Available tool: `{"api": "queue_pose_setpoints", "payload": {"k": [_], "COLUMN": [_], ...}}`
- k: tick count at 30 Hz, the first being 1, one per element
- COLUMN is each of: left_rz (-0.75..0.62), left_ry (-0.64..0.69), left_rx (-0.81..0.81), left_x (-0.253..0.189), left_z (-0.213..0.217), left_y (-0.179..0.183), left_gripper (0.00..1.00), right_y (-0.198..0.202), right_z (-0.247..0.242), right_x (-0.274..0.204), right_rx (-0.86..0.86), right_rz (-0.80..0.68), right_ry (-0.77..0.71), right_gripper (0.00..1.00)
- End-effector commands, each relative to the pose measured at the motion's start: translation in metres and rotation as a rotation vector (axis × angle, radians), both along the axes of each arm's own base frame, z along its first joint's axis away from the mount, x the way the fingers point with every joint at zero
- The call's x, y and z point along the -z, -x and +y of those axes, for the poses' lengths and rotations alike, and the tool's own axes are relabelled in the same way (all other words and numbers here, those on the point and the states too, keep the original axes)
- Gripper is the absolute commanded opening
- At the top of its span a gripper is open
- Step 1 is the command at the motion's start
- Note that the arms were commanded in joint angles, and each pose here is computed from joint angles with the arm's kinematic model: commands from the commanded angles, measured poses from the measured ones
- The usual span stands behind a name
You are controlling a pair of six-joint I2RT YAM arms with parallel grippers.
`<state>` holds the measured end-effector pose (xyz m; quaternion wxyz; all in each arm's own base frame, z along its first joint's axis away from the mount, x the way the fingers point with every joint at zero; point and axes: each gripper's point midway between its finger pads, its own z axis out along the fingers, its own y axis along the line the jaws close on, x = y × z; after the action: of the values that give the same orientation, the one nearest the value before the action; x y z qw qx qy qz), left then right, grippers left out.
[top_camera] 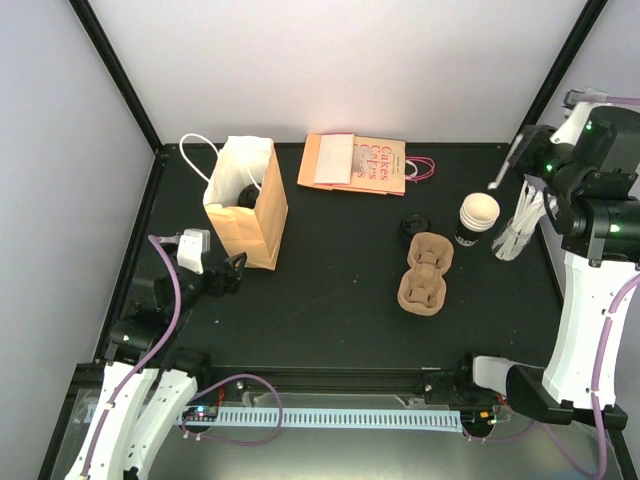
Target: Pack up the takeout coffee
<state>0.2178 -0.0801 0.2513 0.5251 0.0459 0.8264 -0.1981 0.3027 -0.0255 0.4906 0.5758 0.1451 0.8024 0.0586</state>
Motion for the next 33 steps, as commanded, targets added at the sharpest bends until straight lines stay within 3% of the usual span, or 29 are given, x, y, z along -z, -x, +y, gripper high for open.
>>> {"api": "queue_pose_setpoints", "payload": {"k": [1, 12, 21, 33], "left_rz": [-0.024, -0.019, -0.018, -0.026], "left_ry": [0.015, 0.014, 0.013, 0.014], "left_rx": [0.018, 0.005, 0.003, -0.004], "left_x": [-0.008, -0.007, -0.007, -0.009], "left_z": [-0.004, -0.002, -0.002, 0.000], "left_y": [0.000, 0.000, 0.000, 0.000], "left_gripper": [0.99, 0.99, 0.99, 0.99], "right_y": [-0.004, 0.014, 0.036, 0.058], "right_z": [0.075, 0.209, 0.294, 0.382], "right_x": [-0.008, -0.020, -0.041, -0.061], "right_rx": [-0.374, -0.883, -1.171, -1.362], "right_rz": [-0.048, -0.125, -0.197, -0.321], "right_ry": [-0.103, -0.133, -0.150, -0.092], "right_gripper": [0.01, 0.01, 0.01, 0.01]}}
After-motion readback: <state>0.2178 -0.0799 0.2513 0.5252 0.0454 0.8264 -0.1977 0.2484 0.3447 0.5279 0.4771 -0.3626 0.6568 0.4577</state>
